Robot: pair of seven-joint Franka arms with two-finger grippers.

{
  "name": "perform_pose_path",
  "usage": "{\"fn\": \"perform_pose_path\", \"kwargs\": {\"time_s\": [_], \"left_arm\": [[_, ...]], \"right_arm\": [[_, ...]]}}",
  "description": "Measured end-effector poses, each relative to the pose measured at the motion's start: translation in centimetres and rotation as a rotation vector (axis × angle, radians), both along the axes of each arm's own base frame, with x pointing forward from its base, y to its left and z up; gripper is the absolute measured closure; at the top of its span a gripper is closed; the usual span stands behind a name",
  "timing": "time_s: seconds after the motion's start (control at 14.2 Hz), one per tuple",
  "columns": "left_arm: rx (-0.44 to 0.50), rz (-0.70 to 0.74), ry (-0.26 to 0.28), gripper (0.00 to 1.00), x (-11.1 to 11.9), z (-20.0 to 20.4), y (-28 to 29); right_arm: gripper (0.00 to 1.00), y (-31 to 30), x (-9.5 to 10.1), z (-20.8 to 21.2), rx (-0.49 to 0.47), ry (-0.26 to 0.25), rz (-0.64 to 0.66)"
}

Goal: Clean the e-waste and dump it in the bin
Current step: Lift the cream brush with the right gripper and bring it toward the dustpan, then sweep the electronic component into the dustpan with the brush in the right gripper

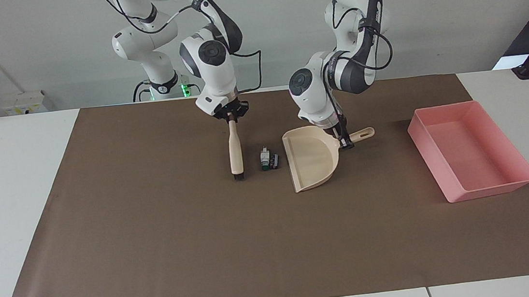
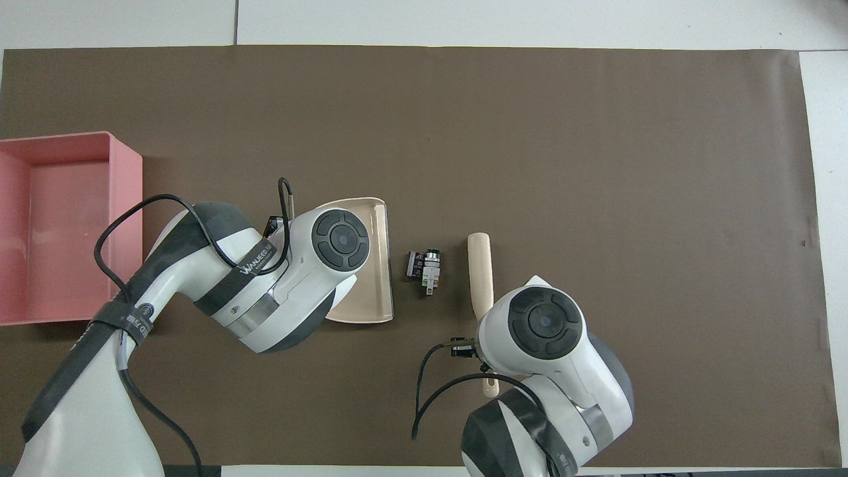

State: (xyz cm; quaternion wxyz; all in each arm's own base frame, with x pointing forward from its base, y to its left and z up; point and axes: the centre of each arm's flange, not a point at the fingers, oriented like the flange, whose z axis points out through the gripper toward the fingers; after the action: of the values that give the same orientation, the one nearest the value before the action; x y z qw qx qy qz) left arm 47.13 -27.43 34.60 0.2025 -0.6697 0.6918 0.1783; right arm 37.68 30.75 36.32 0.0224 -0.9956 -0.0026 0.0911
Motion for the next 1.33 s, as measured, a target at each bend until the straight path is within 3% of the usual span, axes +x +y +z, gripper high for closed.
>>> {"fn": "perform_pose_path", "kwargs": {"time_s": [0.28,0.56,0.77,1.12,1.33], "left_arm": [[0.000,0.000,-0.001,0.67,-0.1,-0.1,0.0],[-0.009,-0.003,-0.008,0.67,0.0,-0.1,-0.1],[-0.027,-0.004,-0.013,0.67,0.0,-0.4,-0.1],[-0.113,0.022,-0.029,0.67,0.5,-1.3,0.7],[-0.164,0.038,-0.050,0.67,1.0,-1.3,1.4]], "right_arm": [[0.74,4.1,-1.3,-1.8,0.065,0.010,0.012],[0.74,8.0,-1.4,-1.3,0.320,0.028,-0.008],[0.74,10.5,-1.0,0.2,0.443,0.032,-0.023],[0.74,11.2,0.5,1.6,0.475,0.019,-0.035],[0.74,9.5,1.4,3.3,0.388,0.023,-0.052]]}}
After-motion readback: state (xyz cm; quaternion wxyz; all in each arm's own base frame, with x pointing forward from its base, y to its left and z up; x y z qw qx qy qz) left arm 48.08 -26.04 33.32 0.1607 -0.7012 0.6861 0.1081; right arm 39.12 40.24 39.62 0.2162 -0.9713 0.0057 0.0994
